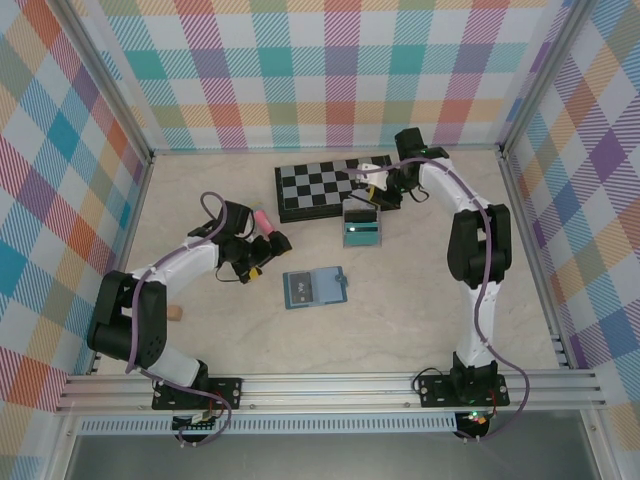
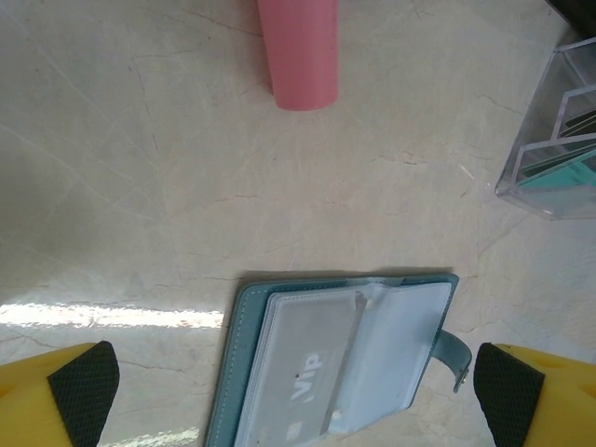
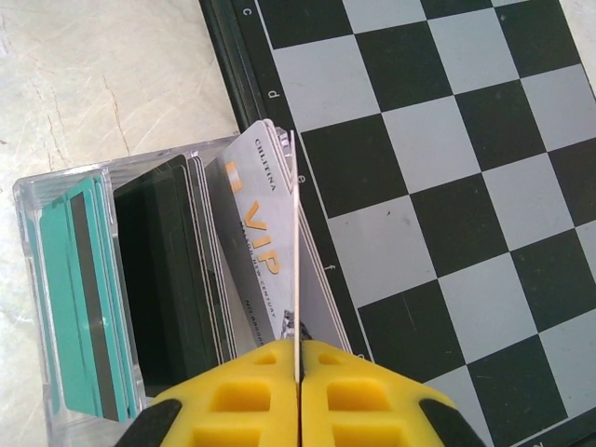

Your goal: Take the credit cards out of the card holder

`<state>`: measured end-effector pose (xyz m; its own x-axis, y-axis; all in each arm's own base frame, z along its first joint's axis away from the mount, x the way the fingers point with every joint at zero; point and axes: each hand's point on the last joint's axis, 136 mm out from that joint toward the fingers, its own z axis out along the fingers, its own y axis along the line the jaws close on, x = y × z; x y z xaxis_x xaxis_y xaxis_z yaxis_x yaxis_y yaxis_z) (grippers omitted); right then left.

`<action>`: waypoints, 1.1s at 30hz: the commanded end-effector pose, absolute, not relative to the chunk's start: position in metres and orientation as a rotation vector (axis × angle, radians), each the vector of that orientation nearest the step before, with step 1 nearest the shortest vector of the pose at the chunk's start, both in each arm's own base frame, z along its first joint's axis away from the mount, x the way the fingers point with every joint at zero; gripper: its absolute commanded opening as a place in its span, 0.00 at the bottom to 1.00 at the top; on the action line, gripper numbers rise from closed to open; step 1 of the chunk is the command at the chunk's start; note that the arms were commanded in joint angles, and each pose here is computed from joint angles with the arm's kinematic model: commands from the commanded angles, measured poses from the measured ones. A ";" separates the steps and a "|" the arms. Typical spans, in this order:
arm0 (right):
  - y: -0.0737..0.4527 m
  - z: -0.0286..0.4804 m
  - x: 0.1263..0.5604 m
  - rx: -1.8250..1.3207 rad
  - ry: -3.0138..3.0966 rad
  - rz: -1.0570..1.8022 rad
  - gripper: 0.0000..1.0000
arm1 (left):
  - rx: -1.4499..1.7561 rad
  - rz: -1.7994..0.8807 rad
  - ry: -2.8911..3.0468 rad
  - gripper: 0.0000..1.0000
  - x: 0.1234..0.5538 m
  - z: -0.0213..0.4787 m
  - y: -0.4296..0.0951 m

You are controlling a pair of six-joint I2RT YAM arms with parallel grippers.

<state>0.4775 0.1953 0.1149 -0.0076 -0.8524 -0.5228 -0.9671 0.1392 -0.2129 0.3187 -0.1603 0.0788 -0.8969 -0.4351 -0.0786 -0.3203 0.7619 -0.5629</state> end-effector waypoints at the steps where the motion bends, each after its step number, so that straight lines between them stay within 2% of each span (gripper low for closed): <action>1: 0.206 0.112 0.470 -1.787 1.854 0.340 0.09 | -0.572 -0.857 2.730 1.00 0.328 0.086 -0.160; 7: 0.207 0.109 0.469 -1.797 1.862 0.342 0.12 | -0.568 -0.858 2.739 1.00 0.326 0.083 -0.161; 14: 0.212 0.122 0.474 -1.729 1.856 0.341 0.23 | -0.563 -0.858 2.741 1.00 0.325 0.084 -0.160; 25: 0.210 0.192 0.471 -1.456 1.870 0.294 0.25 | -0.545 -0.837 2.718 1.00 0.313 0.092 -0.154; 29: 0.214 0.218 0.452 -1.293 1.899 0.346 0.26 | -0.526 -0.887 2.696 1.00 0.307 0.096 -0.157; 33: 0.224 0.240 0.426 -1.048 1.962 0.485 0.22 | -0.529 -0.913 2.688 1.00 0.299 0.097 -0.157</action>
